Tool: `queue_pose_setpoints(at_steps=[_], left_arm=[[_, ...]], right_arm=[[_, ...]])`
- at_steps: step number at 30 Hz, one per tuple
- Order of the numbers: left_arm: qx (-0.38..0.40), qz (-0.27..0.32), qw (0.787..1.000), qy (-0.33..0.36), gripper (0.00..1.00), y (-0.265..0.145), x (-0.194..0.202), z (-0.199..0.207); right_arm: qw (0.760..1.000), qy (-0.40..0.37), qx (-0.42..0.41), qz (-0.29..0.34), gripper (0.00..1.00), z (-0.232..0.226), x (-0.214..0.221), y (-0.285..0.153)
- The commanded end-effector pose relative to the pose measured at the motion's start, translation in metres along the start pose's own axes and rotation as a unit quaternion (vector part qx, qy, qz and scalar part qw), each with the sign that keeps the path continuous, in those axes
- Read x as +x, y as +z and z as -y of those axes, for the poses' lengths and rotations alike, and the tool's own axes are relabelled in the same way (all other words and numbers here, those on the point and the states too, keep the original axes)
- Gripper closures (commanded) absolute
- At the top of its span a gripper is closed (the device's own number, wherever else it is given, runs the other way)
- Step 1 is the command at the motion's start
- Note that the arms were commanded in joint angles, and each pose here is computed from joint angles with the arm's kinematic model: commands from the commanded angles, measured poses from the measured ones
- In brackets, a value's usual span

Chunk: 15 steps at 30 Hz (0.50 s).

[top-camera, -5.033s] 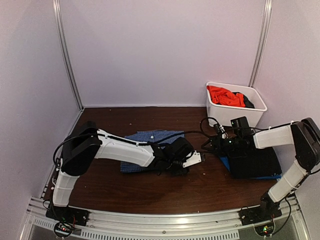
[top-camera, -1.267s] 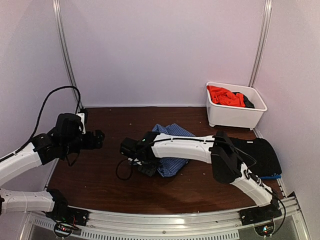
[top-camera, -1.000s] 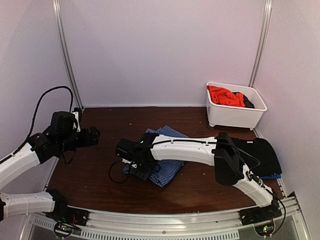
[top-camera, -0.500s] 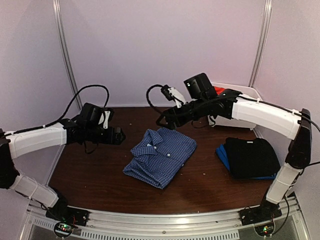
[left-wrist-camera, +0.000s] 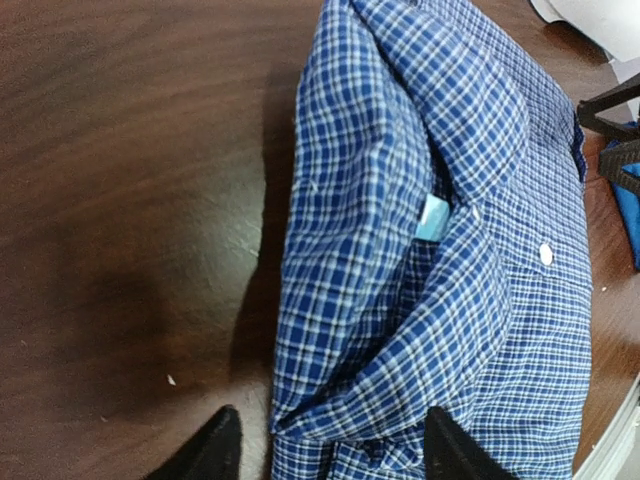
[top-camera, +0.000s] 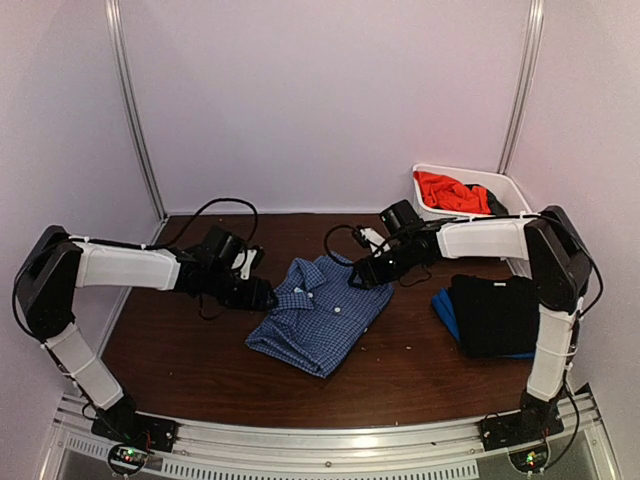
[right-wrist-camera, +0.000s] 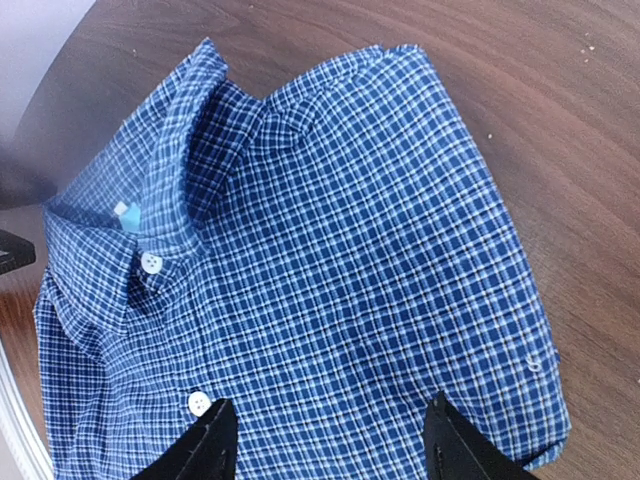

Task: Fold and stack the mixed laundry pile
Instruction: Rotate the square-folded shirt at the center of the board.

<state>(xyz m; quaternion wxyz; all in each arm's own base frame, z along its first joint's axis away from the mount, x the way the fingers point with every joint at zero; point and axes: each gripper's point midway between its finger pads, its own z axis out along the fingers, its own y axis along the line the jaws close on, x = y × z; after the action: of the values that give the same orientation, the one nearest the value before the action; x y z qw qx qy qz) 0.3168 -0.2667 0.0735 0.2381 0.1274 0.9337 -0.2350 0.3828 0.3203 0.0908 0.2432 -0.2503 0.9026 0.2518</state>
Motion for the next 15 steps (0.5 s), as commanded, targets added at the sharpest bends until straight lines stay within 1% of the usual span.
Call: queue_pose_setpoints(at_steps=[1,4,5,6,9,12,15], left_arm=[[0.07,0.01,0.997,-0.023,0.53,-0.001,-0.003,0.024],[0.087,0.015,0.995,-0.04,0.84,-0.02,-0.003,0.032],[0.086,0.014,0.995,-0.046,0.93,-0.027,-0.001,0.032],[0.081,0.015,0.995,-0.054,1.0,-0.032,0.001,0.031],[0.068,0.01,0.994,-0.082,1.0,-0.037,0.017,0.019],[0.037,-0.008,0.992,-0.122,1.0,-0.026,0.046,-0.012],[0.01,-0.015,0.989,-0.148,1.0,-0.011,0.065,-0.039]], right_arm=[[1.0,0.0,-0.014,-0.016,0.37,0.005,0.021,0.023],[0.999,0.013,-0.019,-0.028,0.38,0.008,0.04,0.029],[0.999,0.016,-0.02,-0.031,0.38,0.007,0.046,0.03],[0.999,0.018,-0.019,-0.036,0.38,0.008,0.052,0.03],[0.999,0.026,-0.019,-0.041,0.38,0.006,0.066,0.026],[0.998,0.031,-0.023,-0.054,0.38,0.0,0.086,0.021],[0.996,0.032,-0.034,-0.073,0.39,-0.014,0.109,0.019]])
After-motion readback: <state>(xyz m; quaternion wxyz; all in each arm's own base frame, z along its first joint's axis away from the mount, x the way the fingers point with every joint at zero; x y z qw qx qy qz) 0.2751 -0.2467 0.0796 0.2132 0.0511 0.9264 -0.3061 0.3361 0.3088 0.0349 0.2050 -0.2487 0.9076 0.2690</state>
